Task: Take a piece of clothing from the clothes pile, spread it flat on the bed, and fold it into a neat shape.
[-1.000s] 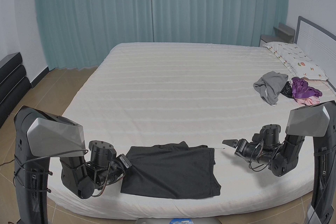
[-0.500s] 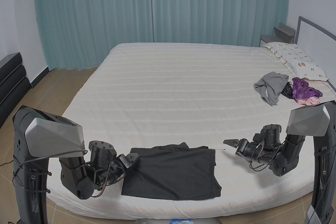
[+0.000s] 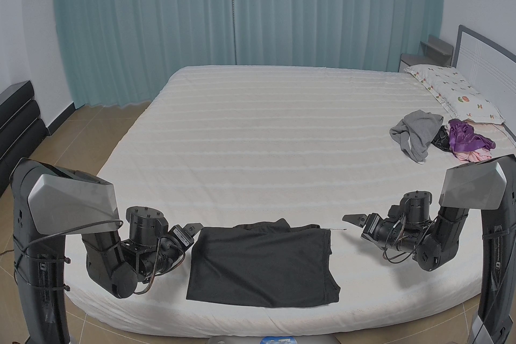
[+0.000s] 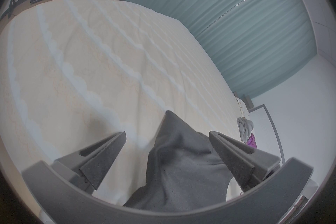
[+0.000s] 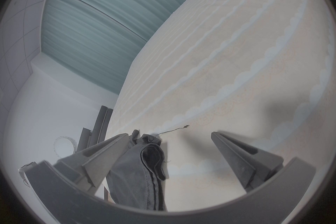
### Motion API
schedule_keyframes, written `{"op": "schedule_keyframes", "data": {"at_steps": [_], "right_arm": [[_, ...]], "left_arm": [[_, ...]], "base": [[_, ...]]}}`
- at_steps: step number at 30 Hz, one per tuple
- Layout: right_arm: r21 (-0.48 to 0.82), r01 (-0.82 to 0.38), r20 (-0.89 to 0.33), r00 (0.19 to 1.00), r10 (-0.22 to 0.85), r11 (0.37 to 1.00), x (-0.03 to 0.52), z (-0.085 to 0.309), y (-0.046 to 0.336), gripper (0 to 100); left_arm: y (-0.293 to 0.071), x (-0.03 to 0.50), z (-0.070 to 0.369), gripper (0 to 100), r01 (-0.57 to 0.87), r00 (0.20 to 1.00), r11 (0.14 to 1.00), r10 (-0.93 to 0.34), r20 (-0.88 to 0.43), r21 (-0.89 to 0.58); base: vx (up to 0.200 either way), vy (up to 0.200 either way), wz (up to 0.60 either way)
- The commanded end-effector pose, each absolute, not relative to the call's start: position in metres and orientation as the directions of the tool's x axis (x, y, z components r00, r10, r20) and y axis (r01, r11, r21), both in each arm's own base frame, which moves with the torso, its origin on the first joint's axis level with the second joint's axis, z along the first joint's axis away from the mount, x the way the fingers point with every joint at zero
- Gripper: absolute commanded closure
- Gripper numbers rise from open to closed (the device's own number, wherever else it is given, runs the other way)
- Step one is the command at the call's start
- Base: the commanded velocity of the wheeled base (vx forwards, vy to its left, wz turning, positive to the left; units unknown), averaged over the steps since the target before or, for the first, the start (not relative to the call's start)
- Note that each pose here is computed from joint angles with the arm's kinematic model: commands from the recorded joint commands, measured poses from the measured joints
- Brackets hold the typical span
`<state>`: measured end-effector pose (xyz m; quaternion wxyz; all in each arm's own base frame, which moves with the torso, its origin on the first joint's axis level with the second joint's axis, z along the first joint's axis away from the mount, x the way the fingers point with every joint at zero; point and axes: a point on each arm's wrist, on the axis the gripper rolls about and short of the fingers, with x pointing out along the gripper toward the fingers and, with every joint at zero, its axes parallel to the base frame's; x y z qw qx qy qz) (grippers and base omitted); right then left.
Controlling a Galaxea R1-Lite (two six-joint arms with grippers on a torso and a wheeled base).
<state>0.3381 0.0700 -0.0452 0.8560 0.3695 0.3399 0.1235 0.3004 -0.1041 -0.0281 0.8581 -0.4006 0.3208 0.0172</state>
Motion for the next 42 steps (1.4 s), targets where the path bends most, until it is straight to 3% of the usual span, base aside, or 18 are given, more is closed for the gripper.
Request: {"op": "schedule_keyframes", "data": {"at_steps": [1,6,10,12,13,15,16,17,18,20,22,25,33,38,42], "right_arm": [[0.714,0.041,-0.494,0.737,0.462,0.699,0.338,-0.047,0.071,0],[0.696,0.051,-0.496,0.755,0.428,0.716,0.338,-0.047,0.074,0],[0.651,0.094,-0.452,0.845,0.285,0.753,0.336,-0.027,0.070,0],[0.644,0.101,-0.448,0.853,0.267,0.758,0.334,-0.024,0.071,0],[0.635,0.088,-0.377,0.903,0.208,0.768,0.324,0.009,0.072,0],[0.635,0.073,-0.350,0.915,0.202,0.769,0.317,0.023,0.071,0],[0.622,0.014,-0.279,0.938,0.204,0.783,0.299,0.058,0.068,0],[0.619,0.011,-0.274,0.940,0.203,0.785,0.298,0.060,0.068,0],[0.574,-0.050,-0.207,0.957,0.204,0.817,0.281,0.087,0.064,0],[0.566,-0.058,-0.198,0.959,0.204,0.822,0.279,0.090,0.063,0],[0.490,-0.123,-0.086,0.978,0.188,0.863,0.236,0.129,0.052,0],[0.419,-0.147,-0.048,0.982,0.183,0.896,0.202,0.148,0.044,0],[0.295,-0.178,0.002,0.983,0.186,0.939,0.119,0.182,0.025,0],[0.252,-0.175,-0.043,0.980,0.192,0.952,0.077,0.177,0.016,0],[0.119,-0.114,-0.100,0.987,0.126,0.986,0.034,0.167,0.005,0]], "left_arm": [[-0.092,0.306,-0.006,0,-0.271,0.836,0.657,-0.202,-0.511,-0.704],[-0.088,0.305,0.018,0,-0.242,0.865,0.650,-0.193,-0.464,-0.721],[-0.083,0.299,0.050,0,-0.192,0.913,0.662,-0.150,-0.379,-0.725],[-0.083,0.298,0.055,0,-0.184,0.920,0.664,-0.143,-0.365,-0.724],[-0.079,0.287,0.086,0,-0.142,0.959,0.699,-0.078,-0.272,-0.701],[-0.077,0.281,0.097,0,-0.127,0.970,0.720,-0.055,-0.239,-0.682],[-0.072,0.265,0.122,0,-0.097,0.987,0.766,-0.008,-0.162,-0.635],[-0.072,0.264,0.123,0,-0.095,0.988,0.769,-0.006,-0.156,-0.632],[-0.067,0.249,0.142,0,-0.078,0.995,0.798,0.030,-0.090,-0.598],[-0.066,0.246,0.145,0,-0.075,0.996,0.803,0.035,-0.080,-0.592],[-0.056,0.208,0.184,0,-0.011,0.996,0.819,0.062,0.070,-0.574],[-0.052,0.169,0.204,0,0.036,0.993,0.834,0.035,0.116,-0.551],[-0.025,0.087,0.218,0,0.010,0.992,0.886,0.049,0.114,-0.464],[-0.008,0.047,0.212,0,-0.024,0.990,0.907,0.079,0.114,-0.420],[0.010,0.002,0.194,0,-0.087,0.986,0.945,0.128,0.110,-0.316]], "base": [[0.000,0.000,0.00],[0.000,0.000,0.00],[0.000,0.000,0.00],[0.000,0.000,0.00],[0.000,0.000,0.00],[0.000,0.000,0.00],[0.000,0.000,0.00],[0.000,0.000,0.00],[0.000,0.000,0.00],[0.000,0.000,0.00],[0.000,0.000,0.00],[0.000,0.000,0.00],[0.000,0.000,0.00],[0.000,0.000,0.00],[0.000,0.000,0.00]]}}
